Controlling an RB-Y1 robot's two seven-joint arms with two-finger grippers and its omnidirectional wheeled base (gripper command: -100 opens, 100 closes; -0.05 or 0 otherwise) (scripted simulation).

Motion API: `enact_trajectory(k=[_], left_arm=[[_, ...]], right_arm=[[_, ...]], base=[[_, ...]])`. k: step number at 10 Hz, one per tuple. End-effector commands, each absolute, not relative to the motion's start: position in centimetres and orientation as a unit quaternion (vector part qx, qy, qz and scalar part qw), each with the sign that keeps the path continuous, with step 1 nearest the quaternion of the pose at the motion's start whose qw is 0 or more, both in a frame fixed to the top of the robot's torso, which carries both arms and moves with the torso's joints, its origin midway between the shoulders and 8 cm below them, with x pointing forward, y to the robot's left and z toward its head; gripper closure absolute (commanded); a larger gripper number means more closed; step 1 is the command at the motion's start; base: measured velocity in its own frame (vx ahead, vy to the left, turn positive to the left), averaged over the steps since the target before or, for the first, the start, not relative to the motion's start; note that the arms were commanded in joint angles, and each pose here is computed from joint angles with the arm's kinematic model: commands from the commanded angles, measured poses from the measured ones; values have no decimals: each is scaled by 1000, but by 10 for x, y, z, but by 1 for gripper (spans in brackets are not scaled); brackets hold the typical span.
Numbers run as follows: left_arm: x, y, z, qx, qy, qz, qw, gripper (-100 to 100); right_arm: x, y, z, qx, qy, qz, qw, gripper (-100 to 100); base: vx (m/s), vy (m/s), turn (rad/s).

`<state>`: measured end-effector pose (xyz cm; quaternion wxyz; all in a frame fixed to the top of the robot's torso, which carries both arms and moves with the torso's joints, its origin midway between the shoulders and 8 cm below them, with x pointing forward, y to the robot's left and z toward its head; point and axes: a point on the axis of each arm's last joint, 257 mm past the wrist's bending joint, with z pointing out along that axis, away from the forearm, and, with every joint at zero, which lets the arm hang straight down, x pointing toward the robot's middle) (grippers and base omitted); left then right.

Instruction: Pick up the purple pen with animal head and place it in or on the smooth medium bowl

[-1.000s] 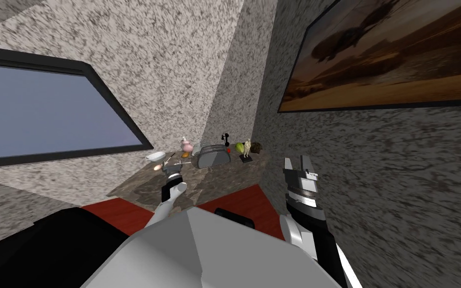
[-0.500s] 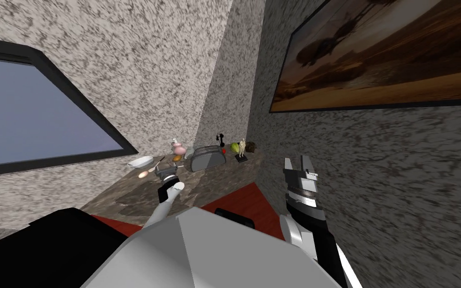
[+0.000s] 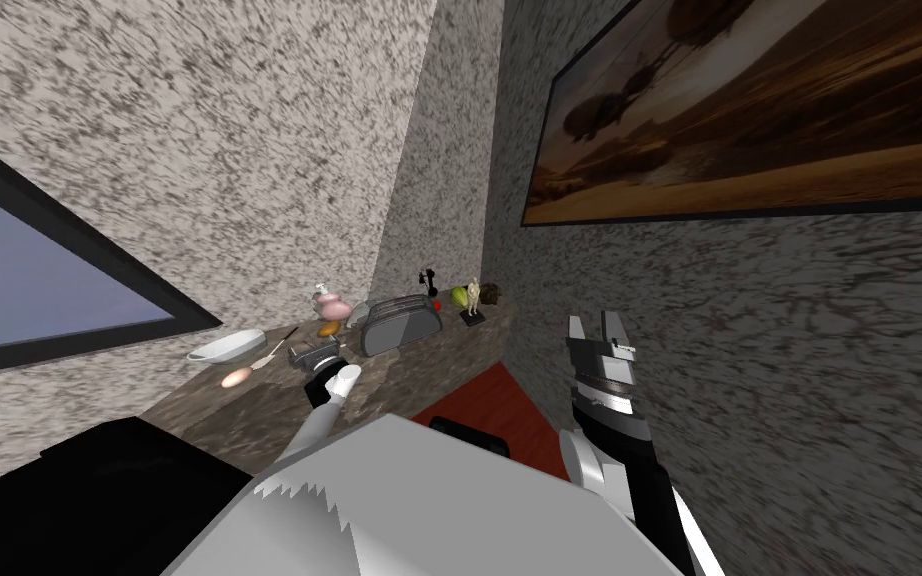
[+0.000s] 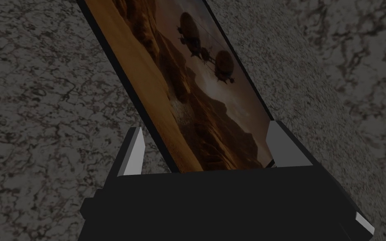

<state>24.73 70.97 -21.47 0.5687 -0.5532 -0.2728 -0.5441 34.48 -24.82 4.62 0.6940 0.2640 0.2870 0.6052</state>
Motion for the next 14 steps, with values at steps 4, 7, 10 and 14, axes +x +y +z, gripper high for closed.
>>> enact_trajectory(k=[4,7,10,14], left_arm=[[184,748,-246,-532,-375,-504,568,-100],[154,760,-260,-516,-420,-485,568,-100],[118,770,-276,-492,-472,-461,568,-100],[92,777,-284,-471,-508,-445,568,-100]], right_arm=[[345,-248,46,264,287,605,694,0],[345,-248,46,264,287,605,694,0],[345,-248,46,264,287,605,694,0],[345,-248,46,264,287,605,694,0]], base=[[53,47,-160],[44,52,-101],[48,84,-127],[35,75,-85]])
